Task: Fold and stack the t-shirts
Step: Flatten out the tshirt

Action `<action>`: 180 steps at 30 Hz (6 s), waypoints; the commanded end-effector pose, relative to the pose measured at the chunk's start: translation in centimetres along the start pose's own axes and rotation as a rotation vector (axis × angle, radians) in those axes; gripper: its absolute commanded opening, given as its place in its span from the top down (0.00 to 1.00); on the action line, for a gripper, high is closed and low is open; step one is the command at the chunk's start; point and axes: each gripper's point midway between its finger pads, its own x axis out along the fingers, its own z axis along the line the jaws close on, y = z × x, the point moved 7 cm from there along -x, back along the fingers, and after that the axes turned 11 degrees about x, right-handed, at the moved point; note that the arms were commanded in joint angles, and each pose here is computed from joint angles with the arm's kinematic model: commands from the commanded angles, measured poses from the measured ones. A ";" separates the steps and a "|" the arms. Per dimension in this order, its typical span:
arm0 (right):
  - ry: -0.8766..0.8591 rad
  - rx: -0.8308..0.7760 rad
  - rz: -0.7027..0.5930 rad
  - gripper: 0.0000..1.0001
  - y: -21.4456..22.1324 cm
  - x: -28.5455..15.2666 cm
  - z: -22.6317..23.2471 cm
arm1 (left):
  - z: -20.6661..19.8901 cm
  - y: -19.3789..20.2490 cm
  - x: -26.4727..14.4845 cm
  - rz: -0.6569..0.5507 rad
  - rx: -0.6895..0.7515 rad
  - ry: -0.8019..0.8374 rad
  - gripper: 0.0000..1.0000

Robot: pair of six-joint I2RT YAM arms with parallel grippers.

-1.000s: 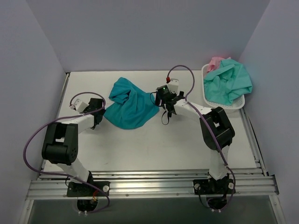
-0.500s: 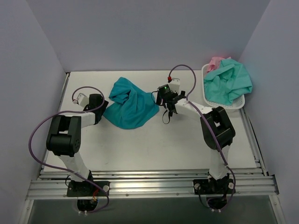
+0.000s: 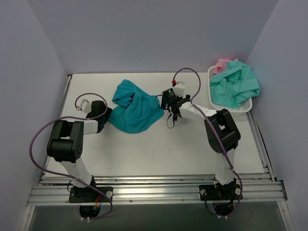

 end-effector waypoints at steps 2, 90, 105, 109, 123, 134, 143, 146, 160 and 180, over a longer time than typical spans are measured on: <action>0.018 0.021 -0.032 0.00 -1.0 -0.1 0.0 | 1.7 1.9 -0.4 0.093 0.025 -0.048 0.53; 0.001 0.075 -0.027 0.00 -1.8 0.1 -2.5 | -0.4 2.3 -1.4 0.044 0.223 -0.059 0.98; -0.233 0.203 -0.029 0.00 -1.8 -5.3 -0.5 | -18.0 -14.7 -19.9 -0.381 0.334 0.312 0.98; -0.280 0.197 -0.045 0.00 -1.6 -7.6 0.4 | -20.3 -15.7 -21.0 -0.374 0.375 0.357 0.98; -0.402 0.219 -0.086 0.00 -1.2 -13.9 1.0 | -29.7 -13.2 -24.2 -0.344 0.641 0.476 0.98; -0.491 0.119 -0.091 0.00 4.2 -18.8 5.3 | -32.4 -7.6 -21.3 -0.173 0.777 0.568 0.98; -0.566 0.014 0.011 0.00 12.4 -17.0 11.5 | -33.2 -3.3 -19.9 -0.049 0.846 0.646 0.98; -0.637 -0.022 0.056 0.00 14.1 -15.9 15.0 | -33.2 -3.7 -20.9 -0.035 0.868 0.677 0.98; -0.921 0.005 0.055 0.00 13.7 -14.3 26.0 | -31.4 -8.5 -27.2 -0.113 0.848 0.707 0.98; -0.871 0.098 0.129 0.00 13.7 -8.7 28.0 | -28.4 -11.3 -30.3 -0.207 0.810 0.661 0.98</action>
